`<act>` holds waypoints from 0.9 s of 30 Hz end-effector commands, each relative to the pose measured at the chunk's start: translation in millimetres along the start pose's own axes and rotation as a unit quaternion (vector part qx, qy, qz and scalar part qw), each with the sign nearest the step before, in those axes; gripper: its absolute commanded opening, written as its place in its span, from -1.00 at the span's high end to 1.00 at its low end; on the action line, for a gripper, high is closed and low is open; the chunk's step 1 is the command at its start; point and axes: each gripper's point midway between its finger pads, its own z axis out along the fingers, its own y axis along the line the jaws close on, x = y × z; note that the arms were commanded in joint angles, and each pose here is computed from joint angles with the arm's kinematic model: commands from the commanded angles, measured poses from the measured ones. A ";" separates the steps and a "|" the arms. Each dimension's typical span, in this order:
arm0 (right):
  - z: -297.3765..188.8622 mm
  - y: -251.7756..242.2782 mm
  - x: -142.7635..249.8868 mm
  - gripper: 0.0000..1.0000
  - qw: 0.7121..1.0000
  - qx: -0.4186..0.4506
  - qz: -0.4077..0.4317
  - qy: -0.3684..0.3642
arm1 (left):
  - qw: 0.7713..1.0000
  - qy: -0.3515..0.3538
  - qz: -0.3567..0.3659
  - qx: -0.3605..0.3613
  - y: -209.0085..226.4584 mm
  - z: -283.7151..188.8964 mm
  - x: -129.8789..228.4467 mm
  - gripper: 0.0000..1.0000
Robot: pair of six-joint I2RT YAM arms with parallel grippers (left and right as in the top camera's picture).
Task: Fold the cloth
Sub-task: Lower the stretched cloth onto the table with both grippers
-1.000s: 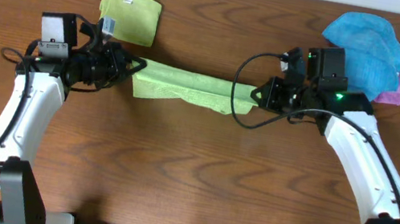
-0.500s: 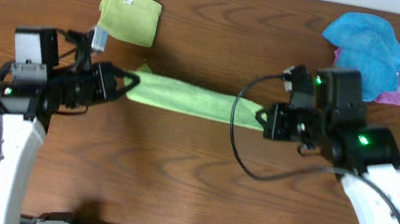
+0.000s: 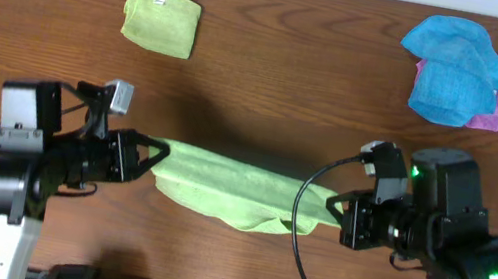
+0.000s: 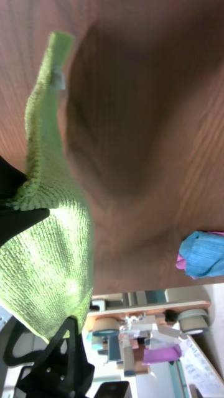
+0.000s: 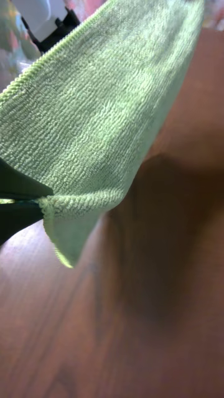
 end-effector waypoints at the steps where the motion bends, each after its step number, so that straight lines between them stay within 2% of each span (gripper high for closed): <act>1: 1.5 -10.2 5.8 0.97 0.999 0.035 0.017 0.003 | 0.999 -0.020 0.006 -0.035 4.6 -8.8 2.3 0.88; 12: 38.4 -25.0 -20.5 0.97 0.998 0.059 0.028 0.002 | 0.997 -0.026 -0.005 -0.068 26.0 0.7 -11.3 0.88; 18: 70.2 -40.7 -42.6 0.98 0.996 0.085 0.032 0.005 | 0.997 -0.029 -0.010 -0.076 50.6 23.7 -36.4 0.88; 27: 123.8 -62.3 -98.5 0.98 0.992 0.111 0.019 -0.048 | 0.996 -0.047 -0.017 -0.075 96.1 71.9 -92.0 0.88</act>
